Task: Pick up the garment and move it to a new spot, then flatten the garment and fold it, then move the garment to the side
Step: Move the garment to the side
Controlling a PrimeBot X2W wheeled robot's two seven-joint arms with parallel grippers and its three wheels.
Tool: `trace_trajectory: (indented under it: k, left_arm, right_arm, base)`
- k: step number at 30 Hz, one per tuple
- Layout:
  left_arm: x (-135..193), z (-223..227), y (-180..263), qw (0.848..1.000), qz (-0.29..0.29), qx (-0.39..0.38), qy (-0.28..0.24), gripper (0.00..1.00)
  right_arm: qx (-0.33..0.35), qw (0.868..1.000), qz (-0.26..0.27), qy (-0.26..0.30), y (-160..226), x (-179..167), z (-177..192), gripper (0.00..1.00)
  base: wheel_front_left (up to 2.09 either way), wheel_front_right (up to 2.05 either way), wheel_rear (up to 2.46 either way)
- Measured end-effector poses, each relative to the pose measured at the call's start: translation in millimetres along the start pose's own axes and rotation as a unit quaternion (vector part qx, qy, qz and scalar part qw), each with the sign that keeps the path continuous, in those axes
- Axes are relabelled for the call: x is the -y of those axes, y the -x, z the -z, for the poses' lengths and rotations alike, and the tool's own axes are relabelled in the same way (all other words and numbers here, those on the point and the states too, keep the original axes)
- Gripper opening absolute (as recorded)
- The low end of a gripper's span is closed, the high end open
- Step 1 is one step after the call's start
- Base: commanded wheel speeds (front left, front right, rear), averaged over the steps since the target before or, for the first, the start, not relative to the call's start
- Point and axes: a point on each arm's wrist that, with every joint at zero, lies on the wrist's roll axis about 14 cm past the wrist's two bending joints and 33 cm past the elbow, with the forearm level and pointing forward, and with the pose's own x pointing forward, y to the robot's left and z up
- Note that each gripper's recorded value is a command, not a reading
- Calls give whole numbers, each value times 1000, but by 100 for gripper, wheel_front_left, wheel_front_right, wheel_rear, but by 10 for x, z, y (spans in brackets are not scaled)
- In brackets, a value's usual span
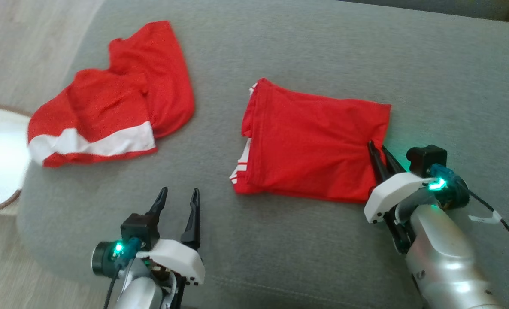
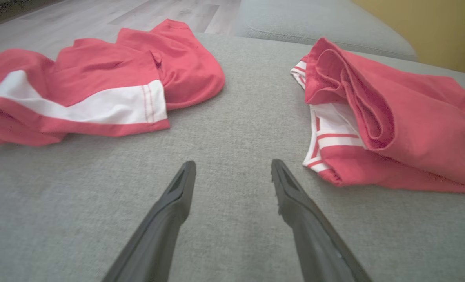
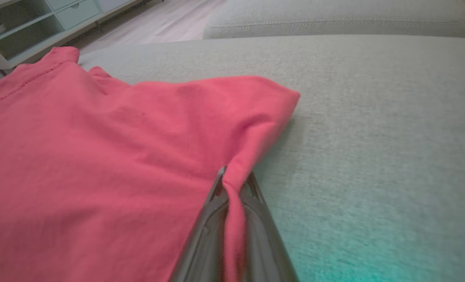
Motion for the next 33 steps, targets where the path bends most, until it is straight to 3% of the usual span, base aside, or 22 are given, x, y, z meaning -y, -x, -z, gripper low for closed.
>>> trace_trajectory:
  k: [7,15,21,28,33]
  left_arm:
    - [285,-17,-127,999,46,2,-4,100]
    - [1155,-219,-517,982,181,32,-35,100]
    - [1854,-111,-544,959,279,18,-36,100]
    - [2649,-73,-455,920,388,21,-42,100]
    - [2917,49,-411,903,428,6,-36,100]
  right_arm:
    - [19,999,40,-7,214,286,-53,0]
    - [69,987,144,-30,842,982,-193,0]
    - [89,968,228,-47,1436,1430,-151,0]
    - [106,937,322,-80,2139,1809,-9,0]
    - [91,927,355,-76,2343,1927,121,0]
  base:
    - [0,0,0]
    - [0,0,0]
    - [0,0,0]
    - [0,0,0]
    - [0,0,0]
